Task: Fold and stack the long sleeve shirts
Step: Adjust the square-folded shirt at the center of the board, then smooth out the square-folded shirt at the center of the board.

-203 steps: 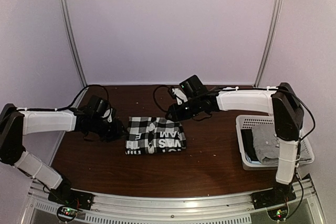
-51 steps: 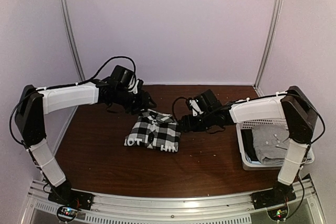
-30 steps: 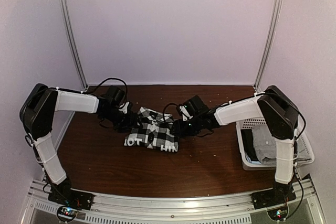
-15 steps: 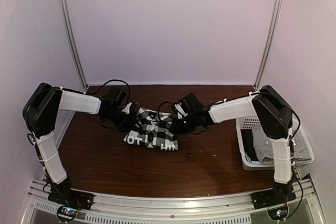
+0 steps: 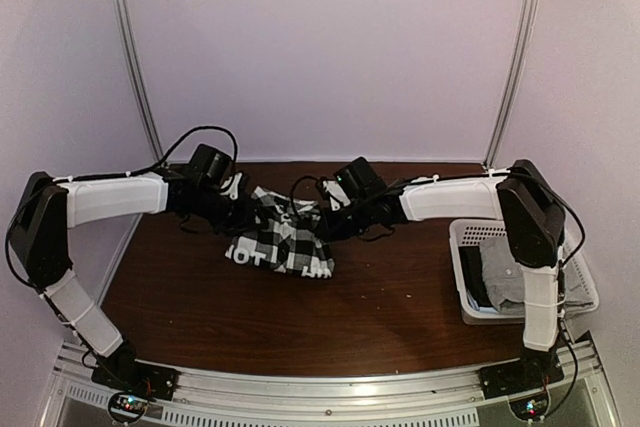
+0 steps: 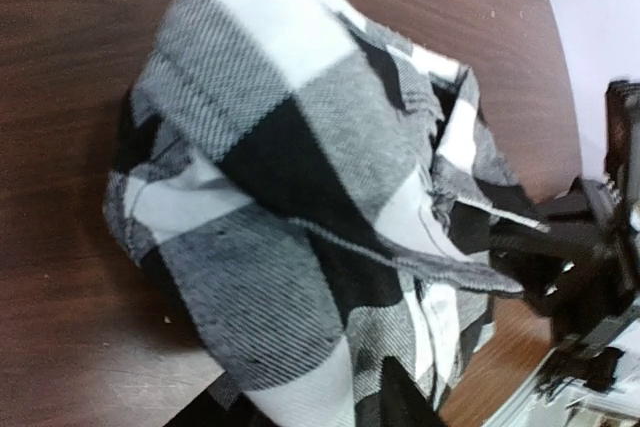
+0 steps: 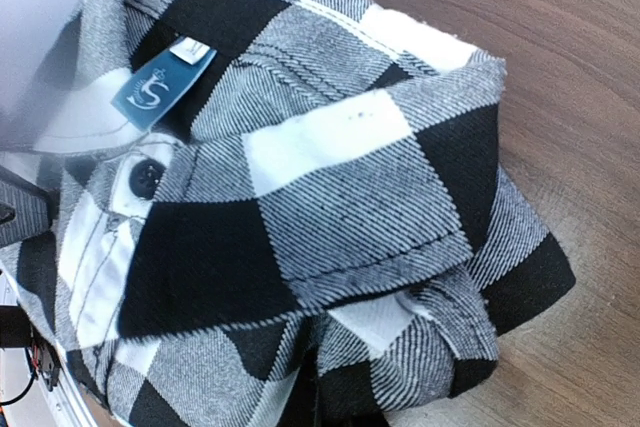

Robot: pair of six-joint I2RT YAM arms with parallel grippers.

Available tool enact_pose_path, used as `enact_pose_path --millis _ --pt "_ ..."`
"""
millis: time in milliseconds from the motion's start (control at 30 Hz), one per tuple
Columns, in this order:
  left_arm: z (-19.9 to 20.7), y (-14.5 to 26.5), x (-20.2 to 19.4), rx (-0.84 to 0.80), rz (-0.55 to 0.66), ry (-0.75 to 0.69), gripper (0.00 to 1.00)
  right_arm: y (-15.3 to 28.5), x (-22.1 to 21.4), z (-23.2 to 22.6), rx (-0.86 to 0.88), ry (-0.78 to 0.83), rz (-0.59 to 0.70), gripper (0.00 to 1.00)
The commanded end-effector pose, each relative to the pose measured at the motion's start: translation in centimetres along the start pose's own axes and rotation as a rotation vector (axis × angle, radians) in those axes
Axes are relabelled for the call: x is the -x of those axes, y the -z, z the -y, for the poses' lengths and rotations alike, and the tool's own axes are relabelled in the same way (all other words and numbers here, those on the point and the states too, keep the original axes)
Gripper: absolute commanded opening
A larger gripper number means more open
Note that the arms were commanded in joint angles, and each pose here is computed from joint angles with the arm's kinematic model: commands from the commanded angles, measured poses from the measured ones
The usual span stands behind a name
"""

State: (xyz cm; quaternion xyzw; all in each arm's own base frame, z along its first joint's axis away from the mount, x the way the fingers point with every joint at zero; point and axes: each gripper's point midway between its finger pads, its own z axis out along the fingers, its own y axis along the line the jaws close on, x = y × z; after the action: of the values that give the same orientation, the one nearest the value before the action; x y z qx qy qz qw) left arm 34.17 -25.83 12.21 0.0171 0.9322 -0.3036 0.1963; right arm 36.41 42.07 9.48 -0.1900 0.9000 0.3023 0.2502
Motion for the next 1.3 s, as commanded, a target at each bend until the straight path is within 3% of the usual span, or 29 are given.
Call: enact_pose_path --millis 0,133,300,367,500,633,967,1167,1267 --pt "-2.6 -0.9 -1.0 0.099 0.002 0.016 0.54 1.3 -0.5 2.8 -0.002 0.014 -0.049 0.04" --pt "-4.5 -1.4 -0.8 0.140 -0.006 0.023 0.60 1.2 -1.7 6.2 -0.069 -0.002 -0.087 0.28" --pt "-4.8 -0.8 0.6 0.177 0.029 0.010 0.58 3.0 -1.1 6.4 -0.107 -0.007 -0.037 0.37" --pt "-4.4 -0.6 0.9 0.169 0.035 0.006 0.51 3.8 -0.5 6.2 -0.123 -0.009 -0.009 0.38" --pt "-3.6 0.2 1.5 0.155 0.053 -0.003 0.26 5.0 0.7 3.9 -0.111 0.016 0.041 0.38" --pt "-3.1 -0.1 1.4 0.132 0.043 -0.005 0.17 4.6 0.7 0.5 -0.065 0.061 0.044 0.38" --pt "-5.6 -4.6 2.2 0.185 0.015 0.010 0.16 0.6 0.1 -3.2 0.005 0.103 0.009 0.37" --pt "-8.7 -6.3 2.0 0.253 -0.010 0.031 0.15 -2.0 -3.3 -2.0 -0.005 0.093 -0.073 0.37" --pt "-8.8 -5.8 2.7 0.259 0.002 0.024 0.23 -2.9 -5.2 -0.8 -0.018 0.078 -0.115 0.37"
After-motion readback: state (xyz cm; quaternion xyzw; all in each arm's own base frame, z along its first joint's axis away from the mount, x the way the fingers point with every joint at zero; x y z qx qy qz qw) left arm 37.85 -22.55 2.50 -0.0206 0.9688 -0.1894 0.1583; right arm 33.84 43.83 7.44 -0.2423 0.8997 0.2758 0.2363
